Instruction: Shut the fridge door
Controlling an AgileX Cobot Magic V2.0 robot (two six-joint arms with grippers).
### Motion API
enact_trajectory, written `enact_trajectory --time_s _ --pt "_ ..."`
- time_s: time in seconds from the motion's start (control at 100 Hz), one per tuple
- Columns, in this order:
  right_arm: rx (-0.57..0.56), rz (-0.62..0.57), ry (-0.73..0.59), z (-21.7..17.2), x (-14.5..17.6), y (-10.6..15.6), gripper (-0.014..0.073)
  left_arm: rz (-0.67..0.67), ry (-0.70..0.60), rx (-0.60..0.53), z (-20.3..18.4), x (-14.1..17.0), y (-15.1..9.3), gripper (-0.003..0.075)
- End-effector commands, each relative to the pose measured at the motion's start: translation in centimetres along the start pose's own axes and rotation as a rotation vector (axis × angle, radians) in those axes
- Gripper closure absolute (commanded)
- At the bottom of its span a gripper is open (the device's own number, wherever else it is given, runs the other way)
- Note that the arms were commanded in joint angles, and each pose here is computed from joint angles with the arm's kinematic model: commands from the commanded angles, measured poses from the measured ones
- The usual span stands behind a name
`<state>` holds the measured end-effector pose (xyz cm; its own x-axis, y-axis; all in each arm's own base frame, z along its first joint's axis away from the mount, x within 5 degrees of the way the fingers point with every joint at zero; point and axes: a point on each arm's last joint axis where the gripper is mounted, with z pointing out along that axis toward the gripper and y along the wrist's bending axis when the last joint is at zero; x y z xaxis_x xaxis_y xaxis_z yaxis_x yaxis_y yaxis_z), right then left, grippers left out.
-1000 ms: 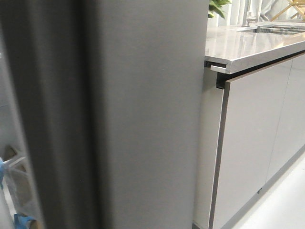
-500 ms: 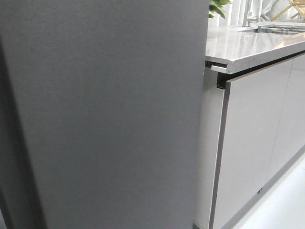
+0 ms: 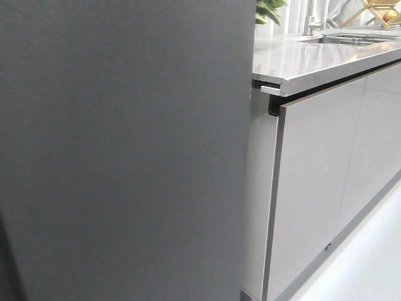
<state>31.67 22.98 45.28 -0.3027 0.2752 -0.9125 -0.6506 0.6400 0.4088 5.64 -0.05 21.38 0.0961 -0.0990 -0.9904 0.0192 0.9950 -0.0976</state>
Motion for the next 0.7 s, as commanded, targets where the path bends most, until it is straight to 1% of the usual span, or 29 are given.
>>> enact_trajectory --time_s 0.0,0.12,0.27,0.38,0.47,0.55,0.69 --pt "0.110 -0.059 -0.112 1.3 -0.4 -1.5 0.0671 -0.006 -0.029 0.012 0.2 0.4 0.0 0.0741" --pt "0.153 -0.096 -0.126 2.4 0.6 -2.1 0.0671 -0.006 -0.029 0.012 0.2 0.4 0.0 0.0741" --pt "0.195 -0.179 -0.145 3.6 1.6 -2.7 0.0671 -0.006 -0.029 0.012 0.2 0.4 0.0 0.0741" --pt "0.228 -0.188 -0.180 4.1 1.9 -3.1 0.0671 -0.006 -0.029 0.012 0.2 0.4 0.0 0.0741" --pt "0.243 -0.194 -0.207 4.0 1.6 -3.2 0.0671 -0.006 -0.029 0.012 0.2 0.4 0.0 0.0741" --pt "0.250 -0.228 -0.223 3.9 1.4 -3.1 0.0671 -0.006 -0.029 0.012 0.2 0.4 0.0 0.0741" --pt "0.232 -0.232 -0.235 2.6 0.0 -2.5 0.0671 -0.006 -0.029 0.012 0.2 0.4 0.0 0.0741"
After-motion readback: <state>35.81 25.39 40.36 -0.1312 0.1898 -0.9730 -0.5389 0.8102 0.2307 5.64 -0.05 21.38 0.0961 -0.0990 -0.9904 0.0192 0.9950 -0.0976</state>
